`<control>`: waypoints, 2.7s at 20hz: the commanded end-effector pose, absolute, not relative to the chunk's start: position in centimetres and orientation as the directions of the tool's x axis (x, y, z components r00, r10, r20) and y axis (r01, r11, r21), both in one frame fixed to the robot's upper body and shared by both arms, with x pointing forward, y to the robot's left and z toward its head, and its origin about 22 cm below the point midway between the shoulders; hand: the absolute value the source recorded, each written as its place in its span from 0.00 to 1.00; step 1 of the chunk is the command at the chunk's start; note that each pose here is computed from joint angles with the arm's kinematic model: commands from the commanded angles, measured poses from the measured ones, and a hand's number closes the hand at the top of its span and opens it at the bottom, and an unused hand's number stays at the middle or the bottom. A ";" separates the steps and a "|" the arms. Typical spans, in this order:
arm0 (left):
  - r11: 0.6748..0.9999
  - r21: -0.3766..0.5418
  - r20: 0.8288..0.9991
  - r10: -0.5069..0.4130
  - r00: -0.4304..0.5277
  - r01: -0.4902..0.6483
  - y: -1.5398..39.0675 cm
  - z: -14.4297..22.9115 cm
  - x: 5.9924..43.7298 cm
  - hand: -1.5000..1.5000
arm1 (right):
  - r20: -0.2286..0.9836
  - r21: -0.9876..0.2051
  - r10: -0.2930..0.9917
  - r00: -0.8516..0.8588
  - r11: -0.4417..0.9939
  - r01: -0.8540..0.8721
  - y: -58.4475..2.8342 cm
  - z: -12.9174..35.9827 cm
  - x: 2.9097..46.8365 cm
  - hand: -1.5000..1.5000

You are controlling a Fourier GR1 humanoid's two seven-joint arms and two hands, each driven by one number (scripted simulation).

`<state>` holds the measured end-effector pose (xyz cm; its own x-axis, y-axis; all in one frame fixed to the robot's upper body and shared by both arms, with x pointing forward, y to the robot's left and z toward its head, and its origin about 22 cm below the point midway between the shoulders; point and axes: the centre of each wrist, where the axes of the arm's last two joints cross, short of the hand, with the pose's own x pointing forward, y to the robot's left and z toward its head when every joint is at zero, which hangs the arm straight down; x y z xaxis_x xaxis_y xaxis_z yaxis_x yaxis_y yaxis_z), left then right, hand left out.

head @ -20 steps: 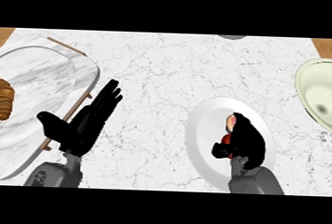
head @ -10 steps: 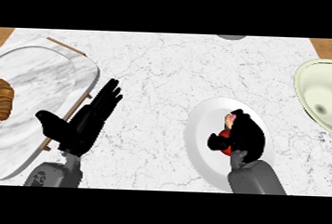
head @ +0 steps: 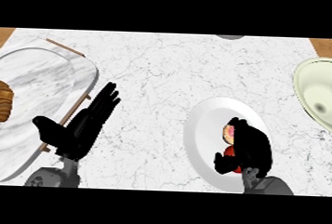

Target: Pick the tomato from the plate and place it in the bowl

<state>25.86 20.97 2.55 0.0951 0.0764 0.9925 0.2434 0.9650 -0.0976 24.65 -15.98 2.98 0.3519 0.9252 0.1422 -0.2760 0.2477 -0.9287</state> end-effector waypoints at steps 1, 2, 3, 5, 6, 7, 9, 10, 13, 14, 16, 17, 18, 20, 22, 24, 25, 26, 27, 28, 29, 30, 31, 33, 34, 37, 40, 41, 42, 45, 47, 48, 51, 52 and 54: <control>0.964 -0.110 0.990 0.085 0.113 0.241 20.7 2.4 25.6 0.50 | 0.056 -0.914 0.995 -0.088 0.015 -0.406 -16.9 2.4 21.1 1.00; 0.970 -0.105 0.992 0.085 0.099 0.218 20.6 2.6 26.0 0.50 | 0.038 -0.920 0.989 -0.144 -0.022 -0.392 -18.7 2.5 20.5 1.00; 0.975 -0.095 0.991 0.074 0.110 0.200 22.2 2.2 25.8 0.50 | 0.018 -0.939 0.983 -0.184 -0.046 -0.340 -20.2 4.0 19.9 1.00; 0.978 -0.107 0.990 0.089 0.105 0.177 21.7 2.0 25.0 0.50 | 0.042 -0.962 0.969 -0.242 -0.027 -0.273 -22.9 6.7 18.9 1.00; 0.979 -0.101 0.991 0.084 0.102 0.178 21.8 2.5 25.8 0.50 | 0.049 -0.970 0.960 -0.277 -0.020 -0.241 -23.8 8.3 18.4 1.00; 0.975 -0.119 0.989 0.101 0.104 0.187 22.4 2.6 25.0 0.50 | 0.080 -0.976 0.953 -0.294 0.015 -0.218 -24.4 9.2 17.3 1.00; 0.977 -0.108 0.990 0.090 0.104 0.184 21.6 1.9 25.6 0.50 | 0.128 -0.983 0.937 -0.325 0.076 -0.168 -25.7 11.8 16.3 1.00; 0.979 -0.109 0.991 0.094 0.097 0.170 22.9 1.9 25.0 0.50 | 0.131 -0.985 0.935 -0.331 0.087 -0.146 -26.8 13.1 16.0 1.00; 0.981 -0.099 0.992 0.083 0.096 0.169 22.5 2.3 25.0 0.50 | 0.127 -0.991 0.935 -0.331 0.135 0.001 -28.1 16.9 15.1 1.00; 0.980 -0.098 0.993 0.084 0.083 0.174 21.3 2.3 25.6 0.50 | 0.119 -0.990 0.939 -0.321 0.136 0.030 -29.4 17.7 15.3 1.00; 0.981 -0.095 0.992 0.079 0.099 0.170 22.2 2.5 25.8 0.50 | 0.137 -0.985 0.936 -0.325 0.164 0.056 -29.4 19.7 13.7 1.00; 0.983 -0.087 0.992 0.071 0.104 0.160 23.3 3.1 26.0 0.50 | 0.140 -0.983 0.934 -0.328 0.172 0.068 -29.2 20.6 12.8 1.00; 0.979 -0.090 0.992 0.073 0.098 0.184 21.6 2.7 25.2 0.50 | 0.140 -0.983 0.947 -0.288 0.167 0.071 -31.4 20.9 13.5 1.00; 0.979 -0.092 0.993 0.076 0.093 0.180 22.1 2.5 26.0 0.50 | 0.170 -0.974 0.942 -0.290 0.206 0.097 -32.3 22.2 13.3 1.00; 0.976 -0.086 0.993 0.066 0.103 0.202 22.5 2.8 25.4 0.50 | 0.184 -0.966 0.950 -0.253 0.222 0.130 -33.4 23.3 12.9 1.00; 0.971 -0.098 0.993 0.080 0.090 0.217 20.1 1.7 25.8 0.50 | 0.212 -0.961 0.945 -0.248 0.247 0.123 -34.7 24.3 12.6 1.00; 0.965 -0.099 0.993 0.080 0.089 0.242 20.6 2.4 25.0 0.50 | 0.219 -0.954 0.951 -0.219 0.256 0.157 -35.4 25.2 13.0 1.00; 0.969 -0.099 0.993 0.081 0.087 0.228 19.4 3.1 26.3 0.50 | 0.233 -0.951 0.948 -0.217 0.269 0.154 -36.5 24.8 13.3 1.00; 0.968 -0.096 0.993 0.078 0.085 0.233 21.2 1.3 25.7 0.50 | 0.267 -0.935 0.935 -0.233 0.310 0.170 -38.0 24.9 13.2 1.00; 0.967 -0.101 0.993 0.083 0.083 0.235 21.1 1.2 24.9 0.50 | 0.264 -0.937 0.940 -0.214 0.303 0.172 -37.0 27.0 13.7 1.00; 0.964 -0.093 0.993 0.071 0.095 0.248 20.1 2.1 26.2 0.50 | 0.286 -0.929 0.941 -0.183 0.319 0.186 -37.8 26.9 14.8 1.00; 0.964 -0.104 0.992 0.082 0.097 0.244 19.9 2.0 25.4 0.50 | 0.279 -0.925 0.943 -0.181 0.314 0.213 -40.1 28.0 14.5 1.00; 0.967 -0.073 0.996 0.060 0.060 0.243 21.4 3.7 26.5 0.50 | 0.268 -0.937 0.952 -0.151 0.294 0.190 -39.2 26.4 16.8 1.00; 0.963 -0.088 0.995 0.072 0.073 0.254 19.4 2.6 27.0 0.50 | 0.268 -0.936 0.952 -0.145 0.293 0.196 -38.1 26.5 17.8 1.00; 0.954 -0.100 0.992 0.075 0.101 0.282 19.0 3.4 26.4 0.50 | 0.303 -0.925 0.945 -0.124 0.323 0.198 -40.4 25.4 19.5 1.00; 0.961 -0.090 0.995 0.074 0.070 0.261 22.1 1.8 25.3 0.50 | 0.343 -0.914 0.931 -0.128 0.362 0.185 -42.0 24.6 21.3 1.00; 0.957 -0.098 0.991 0.069 0.114 0.275 19.5 2.8 27.4 0.50 | 0.333 -0.914 0.934 -0.132 0.354 0.197 -41.7 23.4 24.2 1.00; 0.956 -0.092 0.994 0.071 0.083 0.279 20.7 3.5 27.6 0.50 | 0.310 -0.921 0.941 -0.133 0.332 0.204 -41.3 25.1 25.8 1.00; 0.957 -0.115 0.992 0.096 0.084 0.265 20.6 2.7 25.7 0.50 | 0.309 -0.923 0.942 -0.127 0.330 0.201 -42.5 23.4 25.8 1.00; 0.956 -0.087 0.994 0.065 0.088 0.281 20.9 3.9 27.0 0.50 | 0.278 -0.931 0.953 -0.119 0.298 0.210 -44.2 20.6 28.0 1.00; 0.956 -0.102 0.994 0.084 0.075 0.276 18.5 2.7 26.2 0.50 | 0.205 -0.949 0.973 -0.106 0.224 0.219 -44.1 18.9 29.3 1.00; 0.952 -0.080 0.996 0.065 0.062 0.296 19.5 3.5 27.0 0.50 | 0.176 -0.954 0.982 -0.070 0.188 0.234 -42.6 20.9 31.3 1.00; 0.953 -0.096 0.993 0.072 0.091 0.287 18.5 2.1 26.4 0.50 | 0.170 -0.963 0.983 -0.064 0.179 0.201 -43.6 16.9 33.1 1.00; 0.947 -0.095 0.994 0.074 0.079 0.306 17.0 3.2 27.9 0.50 | 0.116 -0.976 0.993 -0.020 0.118 0.185 -42.5 18.3 34.3 1.00; 0.954 -0.099 0.993 0.078 0.085 0.284 19.2 2.9 27.7 0.50 | 0.120 -0.991 0.991 0.063 0.116 0.073 -45.4 17.0 33.9 1.00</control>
<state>27.37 18.80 2.98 0.0812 0.0739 0.9940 0.2901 0.9523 -0.0945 32.63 -43.62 18.34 -0.0241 0.9845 0.1740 0.1699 0.1755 -0.9697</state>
